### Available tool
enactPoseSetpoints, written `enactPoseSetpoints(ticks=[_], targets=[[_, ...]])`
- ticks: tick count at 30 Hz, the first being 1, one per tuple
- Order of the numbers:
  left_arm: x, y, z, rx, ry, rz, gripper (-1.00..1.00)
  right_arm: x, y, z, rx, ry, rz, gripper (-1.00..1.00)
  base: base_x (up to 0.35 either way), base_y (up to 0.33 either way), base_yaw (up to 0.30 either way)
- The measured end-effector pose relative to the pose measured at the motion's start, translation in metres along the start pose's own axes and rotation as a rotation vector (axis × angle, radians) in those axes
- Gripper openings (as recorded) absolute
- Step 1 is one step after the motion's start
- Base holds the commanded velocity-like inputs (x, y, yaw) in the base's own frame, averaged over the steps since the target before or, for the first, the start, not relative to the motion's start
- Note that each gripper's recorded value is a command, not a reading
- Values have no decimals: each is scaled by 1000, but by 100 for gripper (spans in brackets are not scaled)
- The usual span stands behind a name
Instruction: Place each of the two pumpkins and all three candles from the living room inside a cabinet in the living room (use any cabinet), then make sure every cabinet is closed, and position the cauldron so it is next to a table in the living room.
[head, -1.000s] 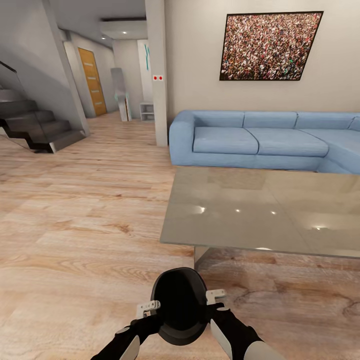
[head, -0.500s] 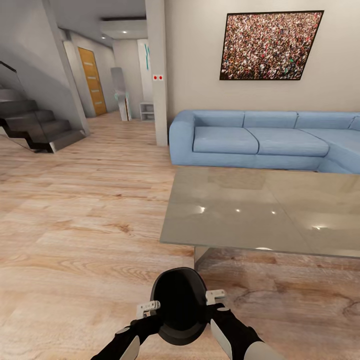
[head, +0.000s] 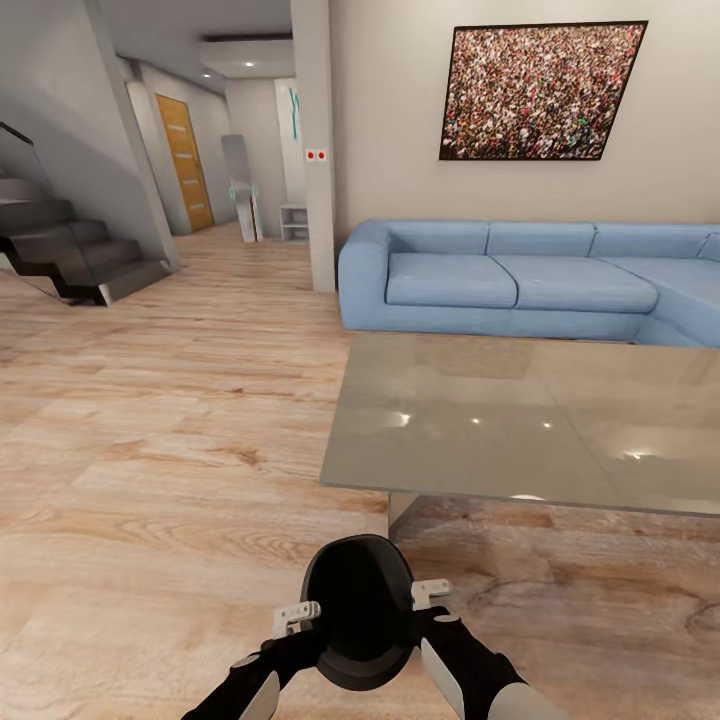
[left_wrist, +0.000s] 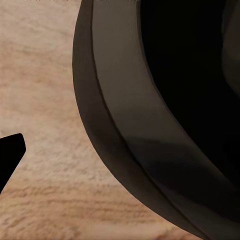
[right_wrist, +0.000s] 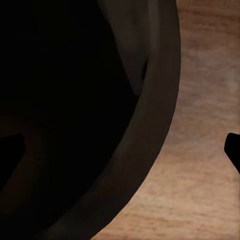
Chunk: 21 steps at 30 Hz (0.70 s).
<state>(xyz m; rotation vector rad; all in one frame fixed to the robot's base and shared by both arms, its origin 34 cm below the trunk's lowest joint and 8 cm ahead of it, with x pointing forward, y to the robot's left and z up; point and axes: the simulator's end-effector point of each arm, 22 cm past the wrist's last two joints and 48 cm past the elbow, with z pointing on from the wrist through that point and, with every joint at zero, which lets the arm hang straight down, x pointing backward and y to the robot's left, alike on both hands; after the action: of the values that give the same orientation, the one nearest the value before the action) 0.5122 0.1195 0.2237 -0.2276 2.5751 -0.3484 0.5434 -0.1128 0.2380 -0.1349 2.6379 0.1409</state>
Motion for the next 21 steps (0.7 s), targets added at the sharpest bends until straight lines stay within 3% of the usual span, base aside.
enactPoseSetpoints(ticks=[21], targets=[[-35,-11,-20,17,-63,7,100,-37,0,-26,7,-81,-10,100,0,0,0]])
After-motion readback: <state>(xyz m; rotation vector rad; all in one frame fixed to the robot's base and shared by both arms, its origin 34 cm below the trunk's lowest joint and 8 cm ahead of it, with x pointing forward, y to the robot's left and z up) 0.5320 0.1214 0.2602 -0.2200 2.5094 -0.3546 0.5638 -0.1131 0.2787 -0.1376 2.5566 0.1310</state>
